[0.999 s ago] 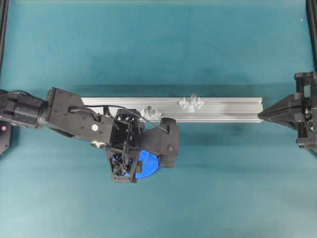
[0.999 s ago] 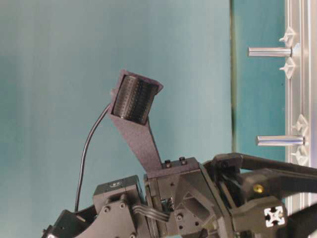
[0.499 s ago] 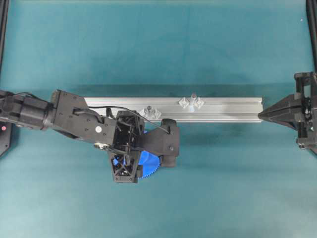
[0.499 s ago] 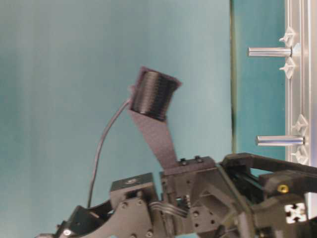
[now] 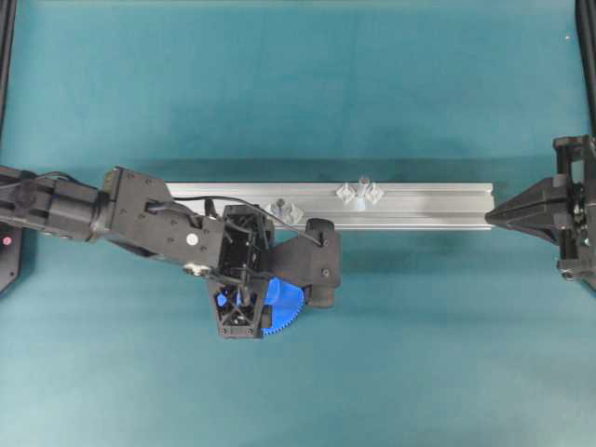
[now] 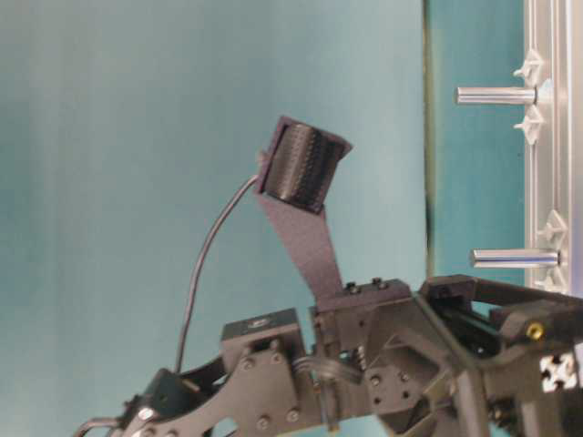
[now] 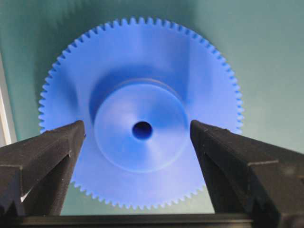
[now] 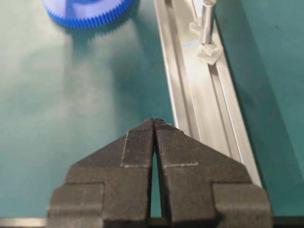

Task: Find the location of the shaft and insert the large gear.
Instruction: 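Close the left gripper on the gear hub and lift the gear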

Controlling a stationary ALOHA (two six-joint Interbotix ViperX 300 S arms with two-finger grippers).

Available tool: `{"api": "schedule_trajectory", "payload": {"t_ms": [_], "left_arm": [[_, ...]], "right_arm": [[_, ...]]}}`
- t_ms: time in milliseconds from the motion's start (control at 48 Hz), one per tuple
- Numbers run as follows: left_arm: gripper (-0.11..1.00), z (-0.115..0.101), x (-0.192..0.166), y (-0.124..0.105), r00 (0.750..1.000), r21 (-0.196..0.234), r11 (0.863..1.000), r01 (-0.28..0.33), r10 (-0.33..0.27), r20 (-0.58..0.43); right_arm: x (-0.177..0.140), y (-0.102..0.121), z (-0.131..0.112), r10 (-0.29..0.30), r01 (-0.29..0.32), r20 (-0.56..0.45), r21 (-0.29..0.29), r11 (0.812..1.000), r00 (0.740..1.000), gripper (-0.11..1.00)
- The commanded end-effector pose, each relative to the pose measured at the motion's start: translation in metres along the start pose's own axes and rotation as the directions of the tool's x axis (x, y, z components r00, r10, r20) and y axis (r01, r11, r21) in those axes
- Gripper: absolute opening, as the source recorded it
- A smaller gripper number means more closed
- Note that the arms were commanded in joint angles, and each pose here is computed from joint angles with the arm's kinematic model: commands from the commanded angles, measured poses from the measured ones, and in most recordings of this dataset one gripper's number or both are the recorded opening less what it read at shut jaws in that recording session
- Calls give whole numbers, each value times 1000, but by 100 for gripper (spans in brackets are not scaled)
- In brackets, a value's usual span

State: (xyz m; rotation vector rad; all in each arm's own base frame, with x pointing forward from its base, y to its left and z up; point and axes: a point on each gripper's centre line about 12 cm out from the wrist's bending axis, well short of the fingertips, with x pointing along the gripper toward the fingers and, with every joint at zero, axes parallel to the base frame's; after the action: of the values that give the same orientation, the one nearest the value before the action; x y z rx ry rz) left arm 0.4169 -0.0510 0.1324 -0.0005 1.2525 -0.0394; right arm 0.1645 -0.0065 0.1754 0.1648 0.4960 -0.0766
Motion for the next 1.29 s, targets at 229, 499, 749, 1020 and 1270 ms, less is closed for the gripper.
{"api": "schedule_trajectory", "payload": {"t_ms": [229,499,749,1020,1270], "left_arm": [[93,7,2,-2,1000,4,1000,2,-2,31],[93,2,6,-3,1000,2,1000,1,-1,9],[92,-2,7,-2,1000,2,1000,-1,1,-14],[69,-5,5,-2,998,8,1000,-6,6,-58],[69,-6,4,-2,998,9,1000,-5,6,-64]], "right_arm": [[0,0,4,-2,2,8,11,1000,1000,2],[0,0,4,0,0,8,10,1000,1000,2],[0,0,4,0,0,8,10,1000,1000,2],[0,0,4,-2,2,8,11,1000,1000,2],[0,0,4,-2,2,8,11,1000,1000,2]]}}
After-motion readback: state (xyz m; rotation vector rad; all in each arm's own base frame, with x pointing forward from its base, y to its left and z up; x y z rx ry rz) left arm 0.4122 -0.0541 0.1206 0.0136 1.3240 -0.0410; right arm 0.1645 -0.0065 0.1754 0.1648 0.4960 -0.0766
